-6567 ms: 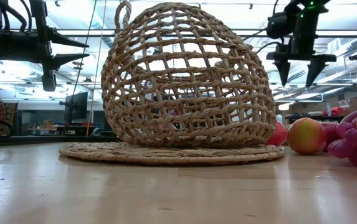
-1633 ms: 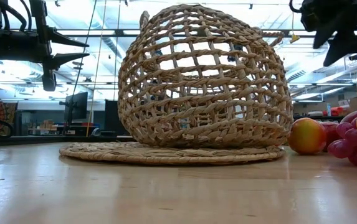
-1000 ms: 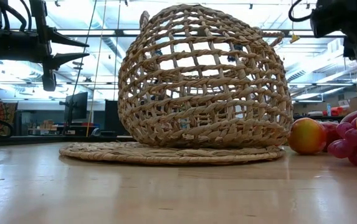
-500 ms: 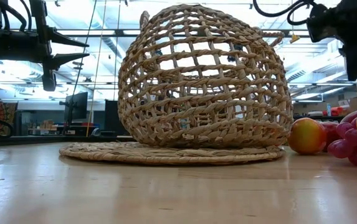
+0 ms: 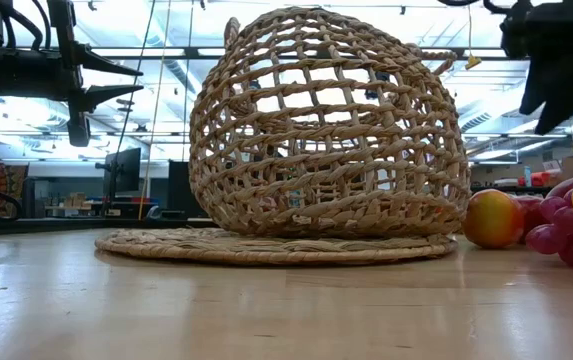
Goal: Build produce basket
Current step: Put the mango into the basket
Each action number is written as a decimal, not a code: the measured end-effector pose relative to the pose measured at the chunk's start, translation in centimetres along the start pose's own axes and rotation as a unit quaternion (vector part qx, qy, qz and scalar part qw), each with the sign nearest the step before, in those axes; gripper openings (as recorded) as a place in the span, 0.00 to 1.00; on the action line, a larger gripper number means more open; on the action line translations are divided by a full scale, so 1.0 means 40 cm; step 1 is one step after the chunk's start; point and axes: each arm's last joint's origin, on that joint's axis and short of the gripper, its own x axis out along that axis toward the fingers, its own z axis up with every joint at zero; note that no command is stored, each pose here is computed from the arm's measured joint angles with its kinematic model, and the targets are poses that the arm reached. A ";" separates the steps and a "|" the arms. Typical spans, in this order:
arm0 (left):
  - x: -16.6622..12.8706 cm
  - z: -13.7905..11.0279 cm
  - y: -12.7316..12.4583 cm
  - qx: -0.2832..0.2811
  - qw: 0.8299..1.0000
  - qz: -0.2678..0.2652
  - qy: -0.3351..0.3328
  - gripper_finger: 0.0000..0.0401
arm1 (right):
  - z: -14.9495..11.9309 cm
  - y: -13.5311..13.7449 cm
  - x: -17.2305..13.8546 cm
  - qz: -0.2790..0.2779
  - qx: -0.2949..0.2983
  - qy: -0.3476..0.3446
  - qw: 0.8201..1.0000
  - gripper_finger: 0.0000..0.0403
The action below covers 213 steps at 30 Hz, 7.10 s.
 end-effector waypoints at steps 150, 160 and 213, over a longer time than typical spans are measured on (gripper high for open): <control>0.000 0.000 0.000 0.000 1.000 0.000 0.000 0.23 | 0.600 0.296 -0.111 0.539 0.100 -0.167 0.820 0.68; 0.000 0.000 0.000 0.000 1.000 0.000 0.000 0.22 | 0.613 0.293 -0.125 0.542 0.073 -0.222 0.807 0.68; 0.000 0.000 0.000 0.000 1.000 -0.001 -0.001 0.22 | 0.693 0.452 0.099 0.098 -0.554 -0.189 0.805 0.68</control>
